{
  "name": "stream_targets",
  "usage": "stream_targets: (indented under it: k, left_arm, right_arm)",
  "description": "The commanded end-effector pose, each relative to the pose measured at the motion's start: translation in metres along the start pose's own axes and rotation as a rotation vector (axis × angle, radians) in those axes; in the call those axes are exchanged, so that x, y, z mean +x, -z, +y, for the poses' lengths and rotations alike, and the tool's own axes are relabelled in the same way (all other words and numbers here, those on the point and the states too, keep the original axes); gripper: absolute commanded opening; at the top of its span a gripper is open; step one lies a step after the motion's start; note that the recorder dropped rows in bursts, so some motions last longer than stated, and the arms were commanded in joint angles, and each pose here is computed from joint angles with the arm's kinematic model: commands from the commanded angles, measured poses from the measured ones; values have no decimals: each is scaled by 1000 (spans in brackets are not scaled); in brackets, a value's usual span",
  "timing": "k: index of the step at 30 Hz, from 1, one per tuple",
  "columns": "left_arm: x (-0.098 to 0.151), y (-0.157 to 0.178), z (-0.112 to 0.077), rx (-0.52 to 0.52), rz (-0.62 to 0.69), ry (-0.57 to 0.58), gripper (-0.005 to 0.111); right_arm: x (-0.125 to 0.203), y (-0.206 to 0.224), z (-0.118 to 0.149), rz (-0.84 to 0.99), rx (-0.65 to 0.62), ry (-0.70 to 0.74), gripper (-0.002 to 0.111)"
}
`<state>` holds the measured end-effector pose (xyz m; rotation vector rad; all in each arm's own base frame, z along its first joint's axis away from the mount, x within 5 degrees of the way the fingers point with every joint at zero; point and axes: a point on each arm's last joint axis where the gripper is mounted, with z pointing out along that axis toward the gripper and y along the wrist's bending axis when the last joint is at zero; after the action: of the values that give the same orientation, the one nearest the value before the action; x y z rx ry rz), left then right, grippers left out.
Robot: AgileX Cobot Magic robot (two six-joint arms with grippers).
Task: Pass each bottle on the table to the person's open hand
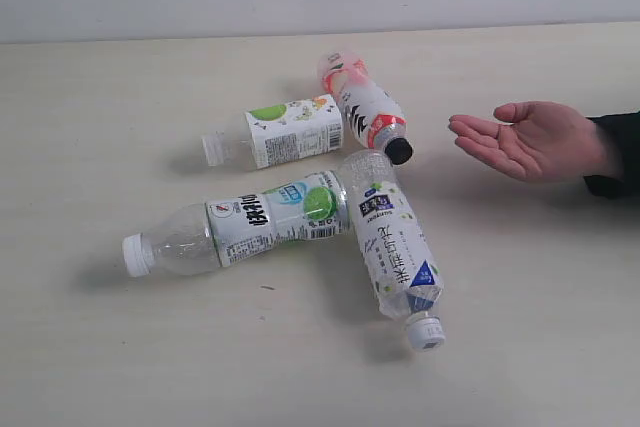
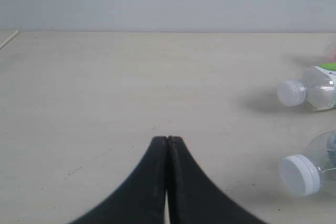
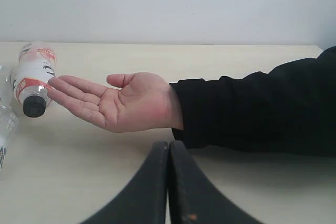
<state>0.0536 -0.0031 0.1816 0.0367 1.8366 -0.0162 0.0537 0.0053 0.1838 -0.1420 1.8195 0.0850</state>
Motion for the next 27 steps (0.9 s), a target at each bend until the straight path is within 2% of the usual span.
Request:
stream_targets:
  k: [1,25,27]
  left_arm:
    - [0,0,0,-4,-6,0,0]
    - [0,0,0,-4,-6,0,0]
    - [-1,0,1,-9,-15,-33,0]
  right_arm:
    - [0,0,0,-14,4,4,0]
    - [0,0,0,-14,4,4,0]
    - [0,0,0,-14,4,4,0]
